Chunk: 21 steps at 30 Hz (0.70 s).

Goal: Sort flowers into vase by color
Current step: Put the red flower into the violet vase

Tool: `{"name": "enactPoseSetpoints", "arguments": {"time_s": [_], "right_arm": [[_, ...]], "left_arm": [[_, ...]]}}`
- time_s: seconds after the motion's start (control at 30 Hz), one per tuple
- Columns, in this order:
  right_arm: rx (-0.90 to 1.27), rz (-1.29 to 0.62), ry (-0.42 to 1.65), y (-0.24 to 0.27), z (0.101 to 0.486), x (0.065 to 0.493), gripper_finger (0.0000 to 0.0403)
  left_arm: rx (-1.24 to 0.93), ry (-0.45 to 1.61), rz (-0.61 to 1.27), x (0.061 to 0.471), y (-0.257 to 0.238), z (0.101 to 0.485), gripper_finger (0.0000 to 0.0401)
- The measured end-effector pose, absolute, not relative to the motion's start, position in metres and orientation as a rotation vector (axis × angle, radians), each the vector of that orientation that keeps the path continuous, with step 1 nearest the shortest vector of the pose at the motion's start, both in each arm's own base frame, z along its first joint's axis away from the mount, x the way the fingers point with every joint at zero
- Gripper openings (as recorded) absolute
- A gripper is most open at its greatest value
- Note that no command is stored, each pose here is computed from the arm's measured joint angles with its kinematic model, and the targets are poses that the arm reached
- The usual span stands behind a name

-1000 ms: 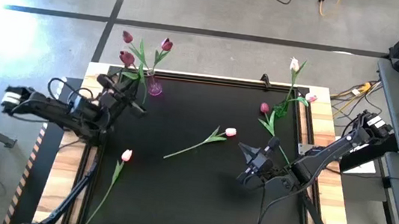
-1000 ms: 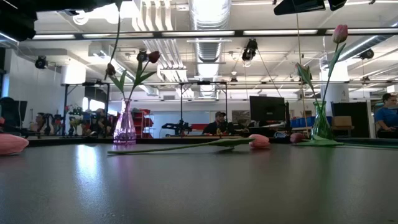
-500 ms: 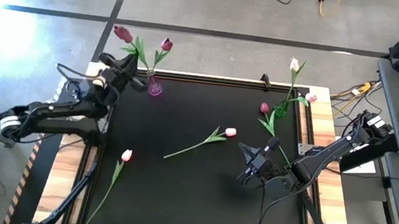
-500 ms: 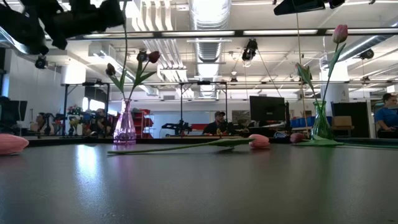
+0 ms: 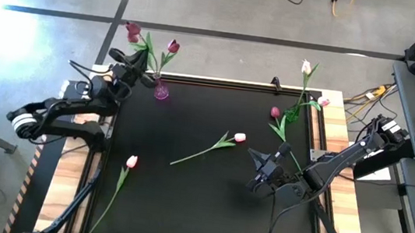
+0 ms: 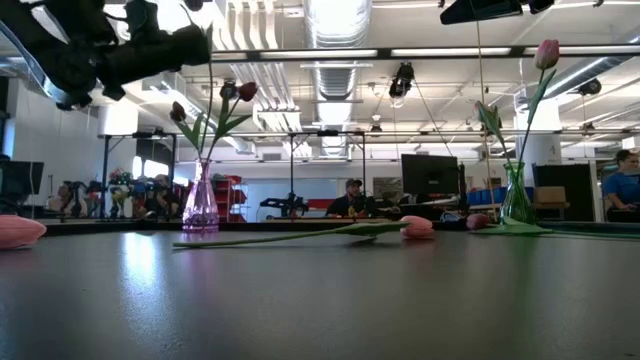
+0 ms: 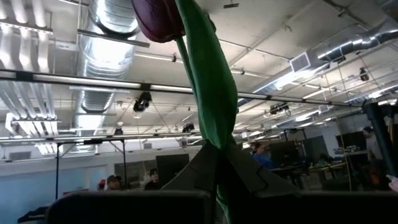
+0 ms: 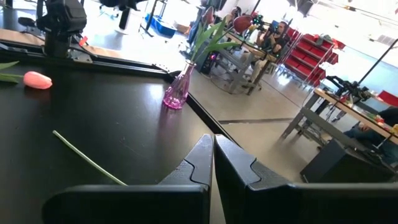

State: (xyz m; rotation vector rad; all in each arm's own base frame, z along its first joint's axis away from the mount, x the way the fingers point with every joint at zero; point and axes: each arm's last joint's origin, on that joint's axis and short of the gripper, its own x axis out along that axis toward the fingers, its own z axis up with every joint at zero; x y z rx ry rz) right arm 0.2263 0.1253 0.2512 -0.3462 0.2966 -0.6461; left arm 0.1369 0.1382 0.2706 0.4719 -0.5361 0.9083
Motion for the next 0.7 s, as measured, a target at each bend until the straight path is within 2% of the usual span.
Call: {"name": "enactPoseSetpoints", "arguments": {"time_s": [0.37, 0.7], "right_arm": [[-0.346, -0.645, 0.297, 0.125, 0.251, 0.226, 0.0009], [-0.347, -0.643, 0.298, 0.125, 0.251, 0.226, 0.0009]], "left_arm": [[0.520, -0.508, 0.923, 0.147, 0.161, 0.280, 0.0000], [0.517, -0.423, 0.964, 0.139, 0.168, 0.260, 0.0000]]}}
